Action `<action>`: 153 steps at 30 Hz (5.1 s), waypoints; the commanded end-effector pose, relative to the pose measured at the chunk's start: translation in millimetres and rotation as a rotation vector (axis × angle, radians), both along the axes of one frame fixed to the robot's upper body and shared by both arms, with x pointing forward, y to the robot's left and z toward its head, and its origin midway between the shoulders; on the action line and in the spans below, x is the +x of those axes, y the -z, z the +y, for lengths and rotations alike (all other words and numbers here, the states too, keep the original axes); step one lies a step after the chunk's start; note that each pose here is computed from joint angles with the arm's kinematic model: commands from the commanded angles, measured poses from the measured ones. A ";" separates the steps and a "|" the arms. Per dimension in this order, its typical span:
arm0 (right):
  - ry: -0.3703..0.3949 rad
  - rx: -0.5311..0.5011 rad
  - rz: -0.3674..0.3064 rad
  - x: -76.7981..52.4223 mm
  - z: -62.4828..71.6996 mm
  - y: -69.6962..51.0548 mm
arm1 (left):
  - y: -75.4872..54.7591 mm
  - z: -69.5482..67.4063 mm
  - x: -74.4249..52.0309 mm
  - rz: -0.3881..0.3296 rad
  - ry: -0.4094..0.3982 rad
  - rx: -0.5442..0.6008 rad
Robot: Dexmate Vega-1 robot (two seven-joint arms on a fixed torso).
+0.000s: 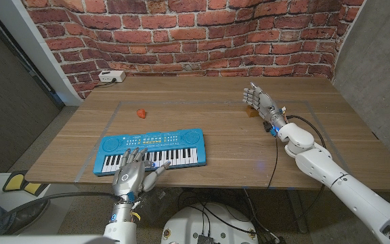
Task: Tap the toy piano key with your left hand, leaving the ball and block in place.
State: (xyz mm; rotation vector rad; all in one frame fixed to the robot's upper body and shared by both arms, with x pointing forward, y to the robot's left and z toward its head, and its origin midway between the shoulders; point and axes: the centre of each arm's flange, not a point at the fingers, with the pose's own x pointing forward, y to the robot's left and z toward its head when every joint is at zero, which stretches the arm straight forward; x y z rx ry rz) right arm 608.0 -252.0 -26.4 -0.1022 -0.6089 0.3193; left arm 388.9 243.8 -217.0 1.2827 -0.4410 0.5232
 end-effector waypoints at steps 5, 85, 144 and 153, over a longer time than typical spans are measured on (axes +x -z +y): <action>0.010 0.027 -0.015 -5.1 -0.5 1.4 | -14.2 5.0 0.8 -0.037 0.015 -0.018; 0.031 0.069 -0.044 -10.2 -11.2 5.1 | -83.0 22.6 8.1 -0.204 0.163 -0.091; 0.039 0.127 -0.193 -5.2 -35.7 -10.6 | -201.2 40.8 154.6 -0.010 0.930 -0.723; 0.025 0.142 -0.210 -4.9 -39.6 -11.5 | -205.6 40.8 173.4 0.039 1.040 -0.772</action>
